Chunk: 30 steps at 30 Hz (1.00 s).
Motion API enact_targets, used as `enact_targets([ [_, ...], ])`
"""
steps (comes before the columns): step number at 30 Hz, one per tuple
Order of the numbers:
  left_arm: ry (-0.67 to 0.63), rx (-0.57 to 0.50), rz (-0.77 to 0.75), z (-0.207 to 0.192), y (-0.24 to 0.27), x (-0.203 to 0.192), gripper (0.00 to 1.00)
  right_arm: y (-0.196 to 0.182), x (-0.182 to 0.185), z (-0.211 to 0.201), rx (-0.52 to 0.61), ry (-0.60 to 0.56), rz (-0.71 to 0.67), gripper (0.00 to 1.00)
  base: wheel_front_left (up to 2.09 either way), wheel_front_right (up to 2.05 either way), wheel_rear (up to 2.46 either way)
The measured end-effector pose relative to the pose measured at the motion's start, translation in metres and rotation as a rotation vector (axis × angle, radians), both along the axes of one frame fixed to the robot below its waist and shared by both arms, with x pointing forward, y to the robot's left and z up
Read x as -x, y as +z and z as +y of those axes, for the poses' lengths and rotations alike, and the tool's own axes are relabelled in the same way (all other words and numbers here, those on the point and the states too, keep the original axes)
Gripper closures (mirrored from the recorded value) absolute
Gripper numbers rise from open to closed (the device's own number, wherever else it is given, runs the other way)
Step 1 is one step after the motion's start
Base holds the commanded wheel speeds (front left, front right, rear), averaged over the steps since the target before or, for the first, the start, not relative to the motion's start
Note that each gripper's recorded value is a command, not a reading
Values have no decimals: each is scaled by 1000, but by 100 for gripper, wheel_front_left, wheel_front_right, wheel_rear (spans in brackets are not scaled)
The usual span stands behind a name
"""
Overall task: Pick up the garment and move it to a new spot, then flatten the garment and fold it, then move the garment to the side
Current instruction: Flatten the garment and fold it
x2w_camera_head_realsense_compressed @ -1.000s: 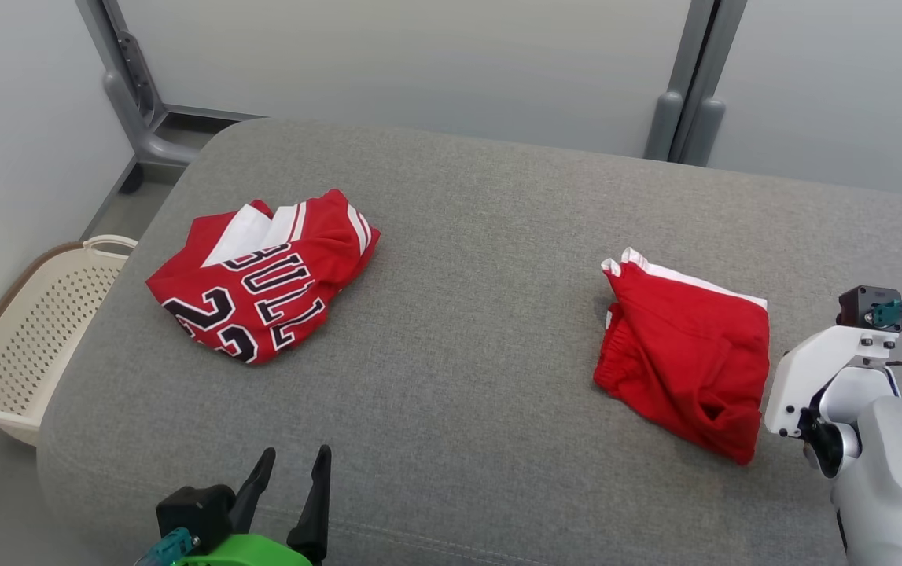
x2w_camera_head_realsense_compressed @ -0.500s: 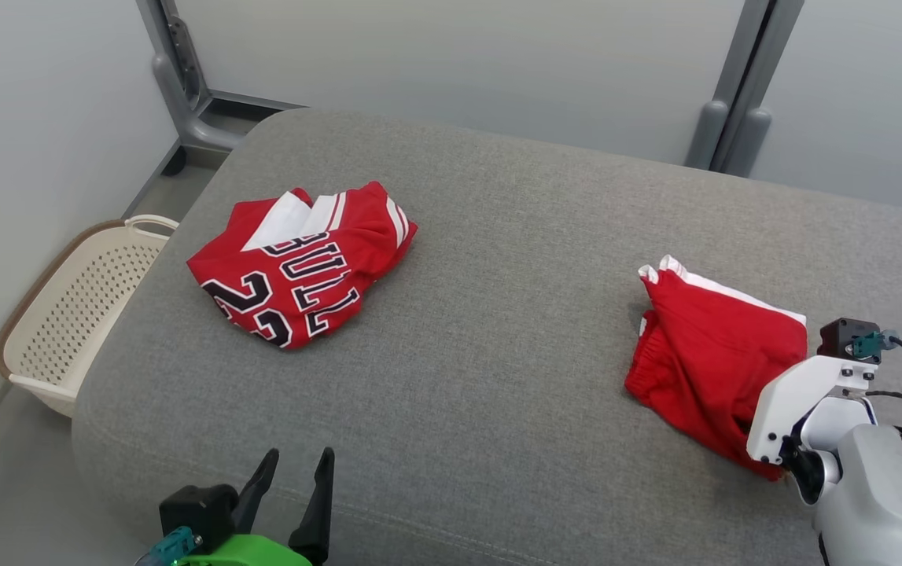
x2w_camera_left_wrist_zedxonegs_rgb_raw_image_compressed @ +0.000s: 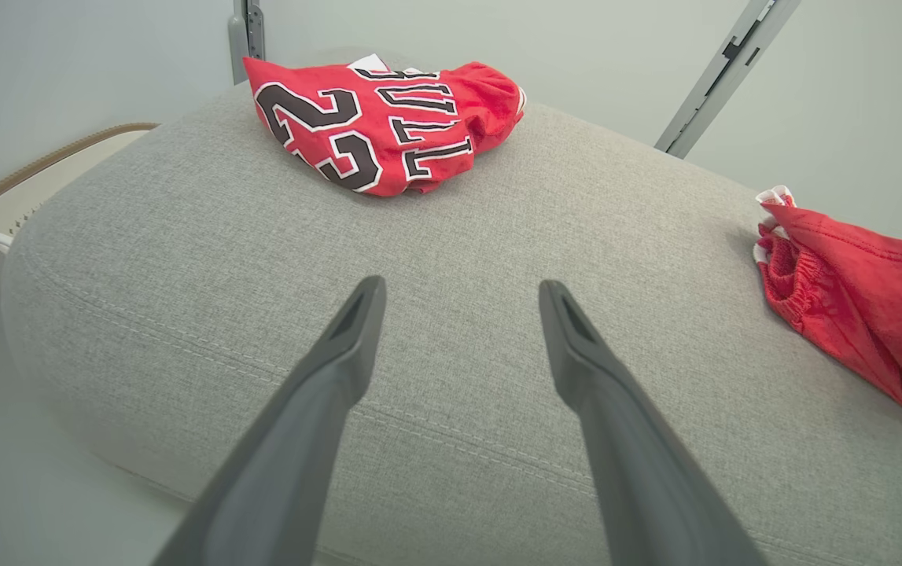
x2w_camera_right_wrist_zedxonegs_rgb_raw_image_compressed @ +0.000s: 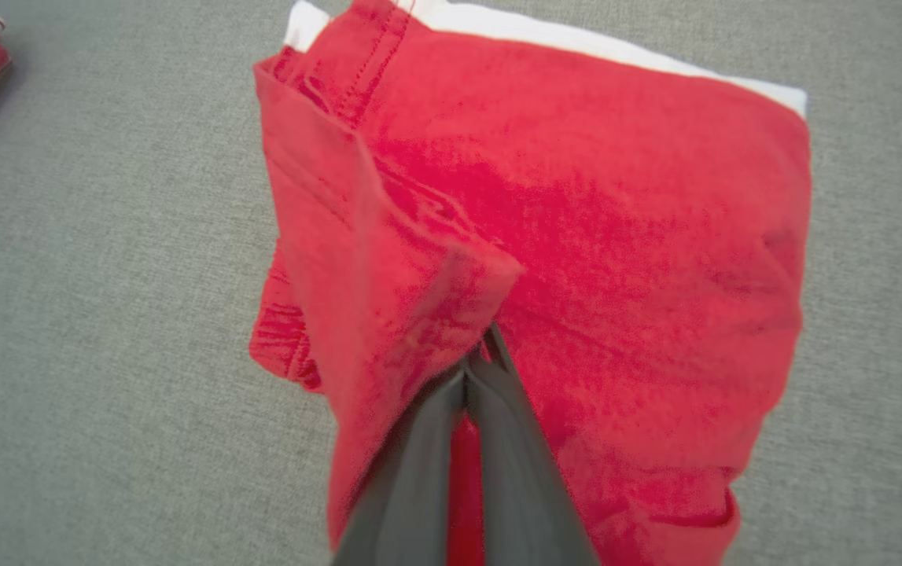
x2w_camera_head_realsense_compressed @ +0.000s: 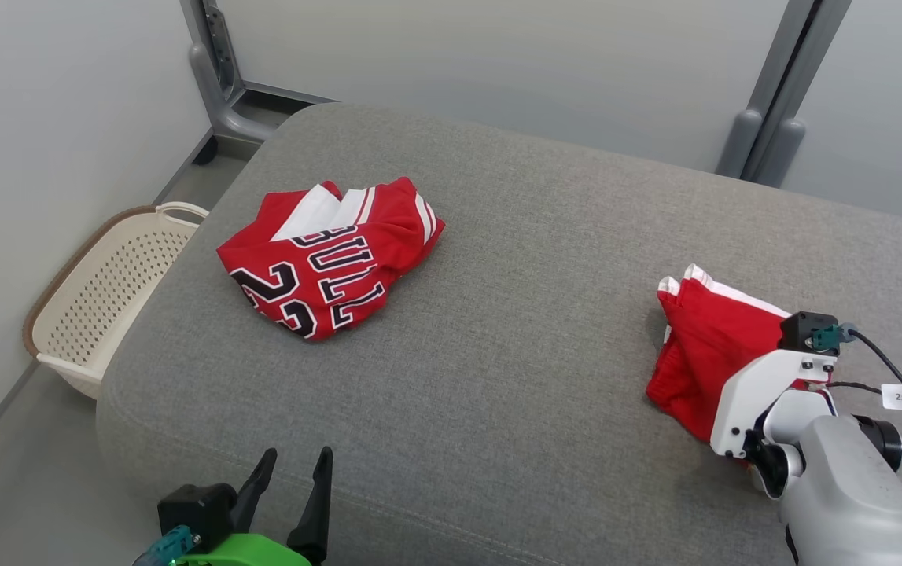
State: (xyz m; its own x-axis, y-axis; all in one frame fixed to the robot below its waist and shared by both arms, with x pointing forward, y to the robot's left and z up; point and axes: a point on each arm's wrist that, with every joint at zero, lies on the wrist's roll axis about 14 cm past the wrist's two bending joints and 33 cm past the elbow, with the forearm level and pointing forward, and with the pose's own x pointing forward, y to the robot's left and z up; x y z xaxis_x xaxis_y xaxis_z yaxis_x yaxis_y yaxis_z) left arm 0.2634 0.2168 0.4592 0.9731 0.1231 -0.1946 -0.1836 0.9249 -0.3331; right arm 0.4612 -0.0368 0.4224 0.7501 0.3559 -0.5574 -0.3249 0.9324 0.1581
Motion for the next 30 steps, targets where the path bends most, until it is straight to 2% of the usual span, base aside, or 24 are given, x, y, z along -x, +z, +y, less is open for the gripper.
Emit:
enact_targets([
  [21, 9, 13, -18, -1, 2, 2, 0, 21, 24, 73, 3, 247, -54, 100, 0, 0, 0],
  [29, -3, 16, -24, -4, 3, -2, 0, 45, 29, 89, -53, 292, -97, 100, 0, 0, 0],
  [30, -4, 16, -24, -5, 2, -2, 0, 48, 26, 86, -55, 286, -108, 82, 0, 0, 0],
])
